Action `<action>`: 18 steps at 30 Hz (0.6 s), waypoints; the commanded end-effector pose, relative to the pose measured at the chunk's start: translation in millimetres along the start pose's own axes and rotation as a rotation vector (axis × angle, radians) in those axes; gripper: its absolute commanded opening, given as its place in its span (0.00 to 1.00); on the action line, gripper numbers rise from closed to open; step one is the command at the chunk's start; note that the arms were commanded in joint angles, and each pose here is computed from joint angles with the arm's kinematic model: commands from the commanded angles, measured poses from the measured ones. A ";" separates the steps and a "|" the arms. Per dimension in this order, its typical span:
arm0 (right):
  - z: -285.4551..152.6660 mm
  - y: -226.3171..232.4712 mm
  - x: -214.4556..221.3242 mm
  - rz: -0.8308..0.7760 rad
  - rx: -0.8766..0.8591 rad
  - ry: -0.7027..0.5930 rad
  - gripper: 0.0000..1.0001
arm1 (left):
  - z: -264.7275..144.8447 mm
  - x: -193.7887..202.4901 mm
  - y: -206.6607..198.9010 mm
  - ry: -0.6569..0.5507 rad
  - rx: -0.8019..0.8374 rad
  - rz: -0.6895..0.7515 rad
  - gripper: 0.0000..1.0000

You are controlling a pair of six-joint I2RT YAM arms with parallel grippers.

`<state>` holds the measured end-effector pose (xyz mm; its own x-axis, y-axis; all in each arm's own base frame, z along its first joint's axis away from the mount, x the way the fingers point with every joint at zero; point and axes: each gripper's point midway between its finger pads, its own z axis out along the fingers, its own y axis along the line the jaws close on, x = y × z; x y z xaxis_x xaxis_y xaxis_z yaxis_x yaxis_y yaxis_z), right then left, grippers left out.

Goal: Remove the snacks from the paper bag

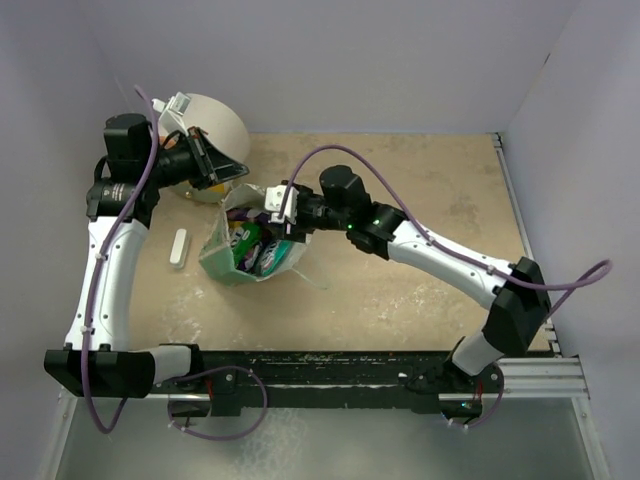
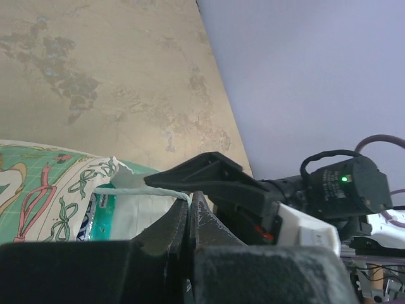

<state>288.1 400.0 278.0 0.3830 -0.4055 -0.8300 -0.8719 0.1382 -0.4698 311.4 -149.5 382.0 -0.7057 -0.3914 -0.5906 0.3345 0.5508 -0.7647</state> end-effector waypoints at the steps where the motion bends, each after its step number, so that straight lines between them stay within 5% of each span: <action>1: 15.7 -16.5 -6.0 -0.137 0.040 -0.047 0.64 | -12.3 -7.1 -31.7 -0.056 0.068 0.076 0.00; 6: 20.4 -4.5 -5.7 -0.124 -0.023 -0.061 0.60 | -9.7 -4.6 -29.6 -0.050 0.064 0.067 0.00; 18: 34.0 -11.4 35.4 -0.150 0.071 0.033 0.67 | -9.3 -5.4 -34.8 -0.056 0.096 0.057 0.00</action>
<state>305.3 411.6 229.6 0.4547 -0.4572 -0.7643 -0.8356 0.0780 -0.5438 310.4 -152.7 375.2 -0.7163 -0.4072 -0.5667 0.3008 0.5526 -0.7773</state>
